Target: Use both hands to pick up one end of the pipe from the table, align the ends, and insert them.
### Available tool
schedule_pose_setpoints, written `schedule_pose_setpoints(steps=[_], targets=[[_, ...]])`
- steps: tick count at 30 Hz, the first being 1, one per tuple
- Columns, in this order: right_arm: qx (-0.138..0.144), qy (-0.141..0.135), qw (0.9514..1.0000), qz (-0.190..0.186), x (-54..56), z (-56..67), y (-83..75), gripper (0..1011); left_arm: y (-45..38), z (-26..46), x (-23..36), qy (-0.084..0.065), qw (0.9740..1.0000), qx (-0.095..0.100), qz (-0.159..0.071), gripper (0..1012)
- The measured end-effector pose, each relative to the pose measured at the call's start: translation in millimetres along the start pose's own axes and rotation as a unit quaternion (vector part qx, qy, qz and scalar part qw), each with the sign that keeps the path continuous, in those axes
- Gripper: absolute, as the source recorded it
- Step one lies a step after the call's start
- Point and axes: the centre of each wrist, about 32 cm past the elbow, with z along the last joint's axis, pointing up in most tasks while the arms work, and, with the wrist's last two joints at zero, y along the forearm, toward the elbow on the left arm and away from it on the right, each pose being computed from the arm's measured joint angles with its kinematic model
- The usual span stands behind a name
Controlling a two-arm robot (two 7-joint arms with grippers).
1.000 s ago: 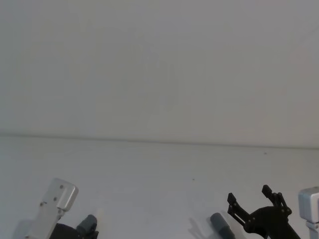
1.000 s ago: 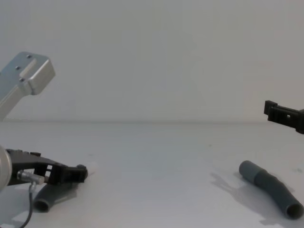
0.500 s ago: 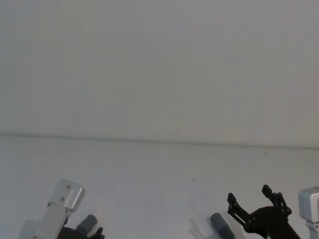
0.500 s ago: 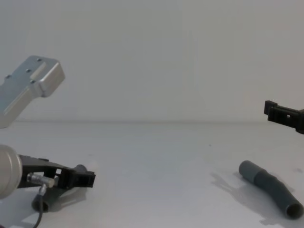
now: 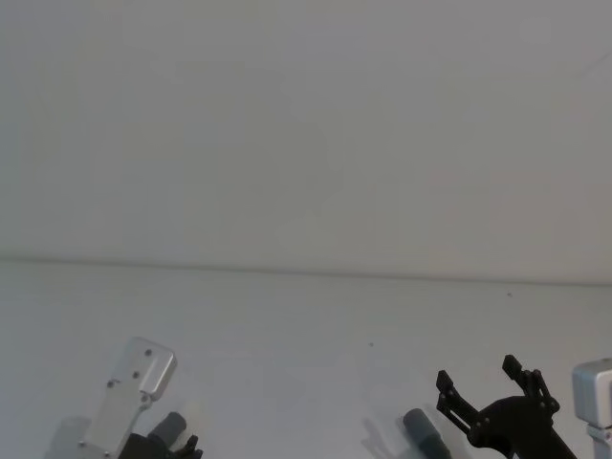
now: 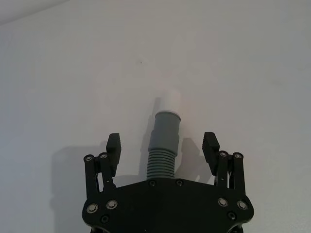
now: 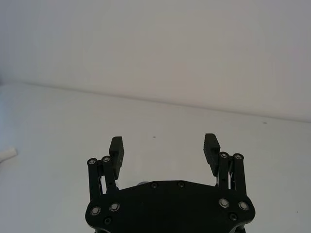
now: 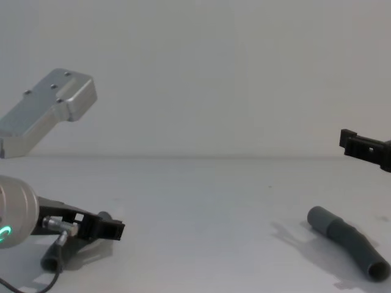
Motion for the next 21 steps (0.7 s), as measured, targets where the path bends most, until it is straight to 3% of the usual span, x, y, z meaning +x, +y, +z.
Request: schedule_pose_setpoints(steps=[7,21], targets=[[0.0,0.0,1.0,0.0,0.0,0.0,0.0,1001,-0.4,1.6,-3.8,0.009,0.9999,0.005,0.006,1001],[0.0,0.0,1.0,0.0,0.0,0.0,0.0,1001,-2.8,-7.0,-4.6,0.043,0.9989,0.014,0.012,1001]])
